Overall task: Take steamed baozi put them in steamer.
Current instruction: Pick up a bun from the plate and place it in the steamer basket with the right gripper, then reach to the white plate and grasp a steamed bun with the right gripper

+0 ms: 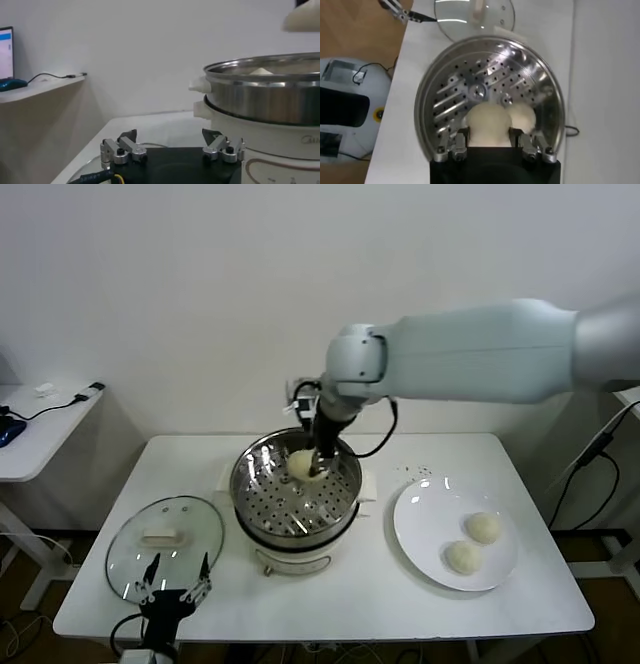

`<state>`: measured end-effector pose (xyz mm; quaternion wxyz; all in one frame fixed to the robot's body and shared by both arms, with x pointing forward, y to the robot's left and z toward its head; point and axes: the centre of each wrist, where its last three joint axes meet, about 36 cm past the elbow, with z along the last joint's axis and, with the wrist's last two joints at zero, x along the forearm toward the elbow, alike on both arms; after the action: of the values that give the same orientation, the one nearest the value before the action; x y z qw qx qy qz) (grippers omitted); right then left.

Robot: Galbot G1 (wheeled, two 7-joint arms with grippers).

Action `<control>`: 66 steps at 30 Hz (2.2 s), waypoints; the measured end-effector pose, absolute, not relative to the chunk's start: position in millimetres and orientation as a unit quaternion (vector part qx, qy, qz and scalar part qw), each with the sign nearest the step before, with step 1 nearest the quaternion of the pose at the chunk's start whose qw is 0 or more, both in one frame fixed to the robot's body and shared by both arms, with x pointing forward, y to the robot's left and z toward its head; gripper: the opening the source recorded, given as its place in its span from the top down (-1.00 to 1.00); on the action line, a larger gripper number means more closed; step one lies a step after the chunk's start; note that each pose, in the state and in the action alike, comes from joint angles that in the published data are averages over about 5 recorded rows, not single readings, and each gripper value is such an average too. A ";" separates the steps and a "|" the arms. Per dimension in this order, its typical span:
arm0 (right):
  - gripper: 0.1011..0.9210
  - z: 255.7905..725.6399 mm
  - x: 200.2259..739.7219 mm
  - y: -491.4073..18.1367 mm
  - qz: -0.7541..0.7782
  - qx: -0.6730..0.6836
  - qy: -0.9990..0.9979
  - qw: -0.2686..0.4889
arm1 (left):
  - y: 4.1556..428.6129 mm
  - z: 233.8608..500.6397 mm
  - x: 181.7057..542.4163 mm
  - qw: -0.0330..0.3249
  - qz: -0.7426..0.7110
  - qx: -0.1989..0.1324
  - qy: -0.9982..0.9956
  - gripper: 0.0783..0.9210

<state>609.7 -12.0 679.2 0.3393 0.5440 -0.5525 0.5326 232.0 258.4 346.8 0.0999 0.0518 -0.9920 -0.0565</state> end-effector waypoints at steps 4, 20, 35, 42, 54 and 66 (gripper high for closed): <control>-0.08 657.6 615.3 12.2 0.537 0.544 -0.550 0.336 | 258.6 346.6 231.9 0.099 -0.057 0.052 -0.992 -0.77; -0.08 595.9 628.6 66.6 0.544 0.539 -0.554 0.327 | 256.9 342.6 231.3 0.103 -0.055 0.050 -0.992 -0.77; -0.74 601.4 634.3 61.0 0.542 0.555 -0.544 0.320 | 255.8 344.4 227.7 0.103 -0.054 0.052 -0.992 -0.77; -0.76 648.5 649.7 17.7 0.546 0.562 -0.542 0.304 | 255.7 346.9 228.7 0.100 -0.054 0.050 -0.992 -0.77; -0.76 711.3 652.4 -168.5 0.547 0.541 -0.539 0.344 | 258.9 344.4 232.9 0.101 -0.060 0.049 -0.992 -0.77; -0.76 625.9 610.5 -305.3 0.523 0.523 -0.530 0.415 | 256.4 340.8 229.0 0.108 -0.062 0.050 -0.991 -0.77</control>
<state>610.5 -305.3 625.9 0.4148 0.5231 -0.5301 0.5229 229.0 256.4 340.8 0.1082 0.0499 -0.9909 -0.0623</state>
